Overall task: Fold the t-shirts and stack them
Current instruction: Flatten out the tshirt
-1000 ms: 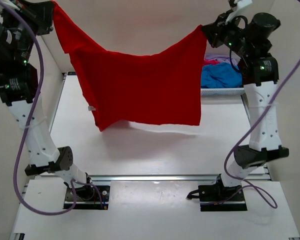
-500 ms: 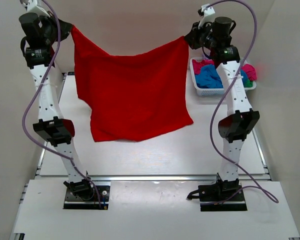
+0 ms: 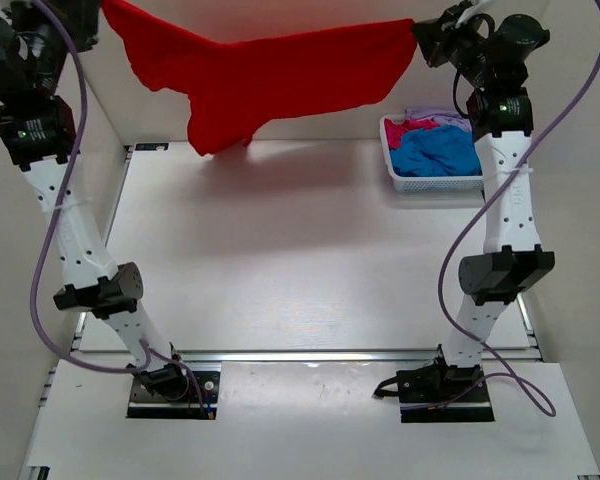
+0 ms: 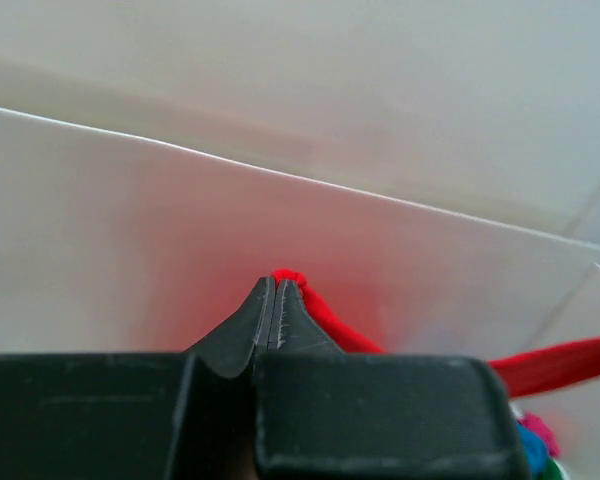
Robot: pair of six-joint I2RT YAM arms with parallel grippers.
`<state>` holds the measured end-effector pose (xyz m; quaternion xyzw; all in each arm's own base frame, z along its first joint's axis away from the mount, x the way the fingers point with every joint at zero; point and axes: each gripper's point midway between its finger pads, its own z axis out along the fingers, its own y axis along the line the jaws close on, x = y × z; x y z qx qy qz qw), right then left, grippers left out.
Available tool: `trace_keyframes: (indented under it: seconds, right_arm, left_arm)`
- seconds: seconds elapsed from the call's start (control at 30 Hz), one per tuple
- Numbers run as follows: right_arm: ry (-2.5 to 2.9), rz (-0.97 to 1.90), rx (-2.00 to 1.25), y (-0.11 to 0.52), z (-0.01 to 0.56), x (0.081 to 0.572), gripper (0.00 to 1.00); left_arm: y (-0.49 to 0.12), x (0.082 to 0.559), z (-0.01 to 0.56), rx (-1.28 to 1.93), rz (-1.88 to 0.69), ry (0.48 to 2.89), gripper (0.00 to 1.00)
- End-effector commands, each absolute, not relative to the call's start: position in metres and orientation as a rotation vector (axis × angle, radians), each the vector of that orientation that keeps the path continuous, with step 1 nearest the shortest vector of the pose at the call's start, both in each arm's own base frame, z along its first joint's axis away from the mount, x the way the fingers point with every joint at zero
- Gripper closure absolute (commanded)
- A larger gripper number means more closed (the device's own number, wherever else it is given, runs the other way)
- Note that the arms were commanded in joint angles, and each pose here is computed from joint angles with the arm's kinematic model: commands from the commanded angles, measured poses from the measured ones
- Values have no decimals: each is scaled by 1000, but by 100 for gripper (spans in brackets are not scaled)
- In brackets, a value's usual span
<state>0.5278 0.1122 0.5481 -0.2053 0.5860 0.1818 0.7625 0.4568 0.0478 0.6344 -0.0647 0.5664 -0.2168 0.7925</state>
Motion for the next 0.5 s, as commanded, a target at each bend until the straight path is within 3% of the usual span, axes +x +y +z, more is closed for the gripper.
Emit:
trace_keyframes:
  seconds: [0.0,0.1,0.2,0.3,0.4,0.47]
  right_arm:
    - [1310,403,-473,112,523,529,100]
    - [1463,426,-502,117,461,538,100]
    - [1649,464,-513,128,388,529,100]
    - [1856,459,-482,146,309,477,100]
    - [2039,527,-404,152,249,423,100]
    - [2121,549,-354,151,220,394,100]
  left_arm:
    - [19,472,587,-148,-436,1394,100]
    - [4,480,508,-180,-309,1668,100]
    - [-5,450,427,-255,-233,1963,100]
    - [-26,360,352,-262,-238,2070,100]
    - [-39,297,310,-273,-363,2051,100]
    - [-36,269,278,-300,-258,2123,100]
